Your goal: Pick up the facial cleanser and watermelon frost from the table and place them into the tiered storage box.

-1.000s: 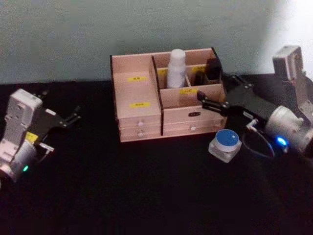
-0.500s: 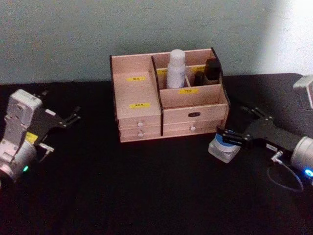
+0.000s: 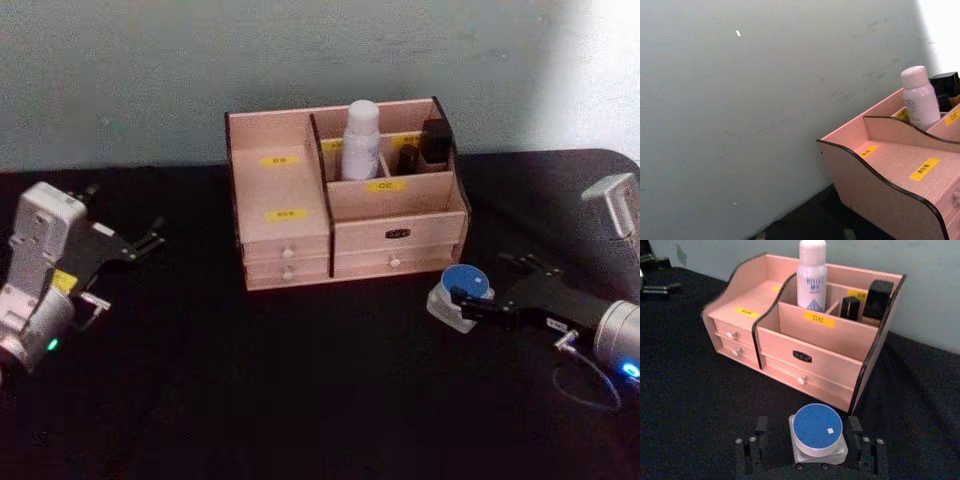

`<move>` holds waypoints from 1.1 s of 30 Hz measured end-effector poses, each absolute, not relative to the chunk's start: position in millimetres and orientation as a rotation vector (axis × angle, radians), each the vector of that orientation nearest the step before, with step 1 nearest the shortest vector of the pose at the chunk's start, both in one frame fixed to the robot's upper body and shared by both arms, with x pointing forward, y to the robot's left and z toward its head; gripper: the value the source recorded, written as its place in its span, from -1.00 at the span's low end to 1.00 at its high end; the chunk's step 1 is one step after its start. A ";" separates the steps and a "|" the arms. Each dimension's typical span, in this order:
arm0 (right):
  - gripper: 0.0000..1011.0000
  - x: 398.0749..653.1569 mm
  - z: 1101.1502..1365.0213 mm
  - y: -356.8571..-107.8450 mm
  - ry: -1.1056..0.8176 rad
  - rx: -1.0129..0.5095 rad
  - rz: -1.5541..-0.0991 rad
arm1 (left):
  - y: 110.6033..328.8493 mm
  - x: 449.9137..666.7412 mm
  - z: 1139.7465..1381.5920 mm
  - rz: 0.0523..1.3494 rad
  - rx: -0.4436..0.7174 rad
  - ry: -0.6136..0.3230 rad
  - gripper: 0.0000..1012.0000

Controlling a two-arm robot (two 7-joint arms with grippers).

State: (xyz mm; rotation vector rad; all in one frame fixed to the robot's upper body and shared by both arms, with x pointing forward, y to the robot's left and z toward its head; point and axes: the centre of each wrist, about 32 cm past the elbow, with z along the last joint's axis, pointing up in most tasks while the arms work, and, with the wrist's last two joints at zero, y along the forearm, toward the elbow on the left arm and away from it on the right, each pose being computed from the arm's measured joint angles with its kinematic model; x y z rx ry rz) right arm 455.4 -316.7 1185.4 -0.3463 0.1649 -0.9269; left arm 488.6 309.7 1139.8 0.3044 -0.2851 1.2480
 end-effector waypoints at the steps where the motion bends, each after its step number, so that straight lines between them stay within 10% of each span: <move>1: 0.98 456.6 1184.1 -316.1 0.172 -0.353 -0.929 | 309.7 488.6 1139.8 1.248 0.304 -0.285 0.98; 33: 0.98 477.1 1165.1 -311.5 0.225 -0.388 -0.958 | 309.7 488.6 1139.8 1.248 0.305 -0.285 0.98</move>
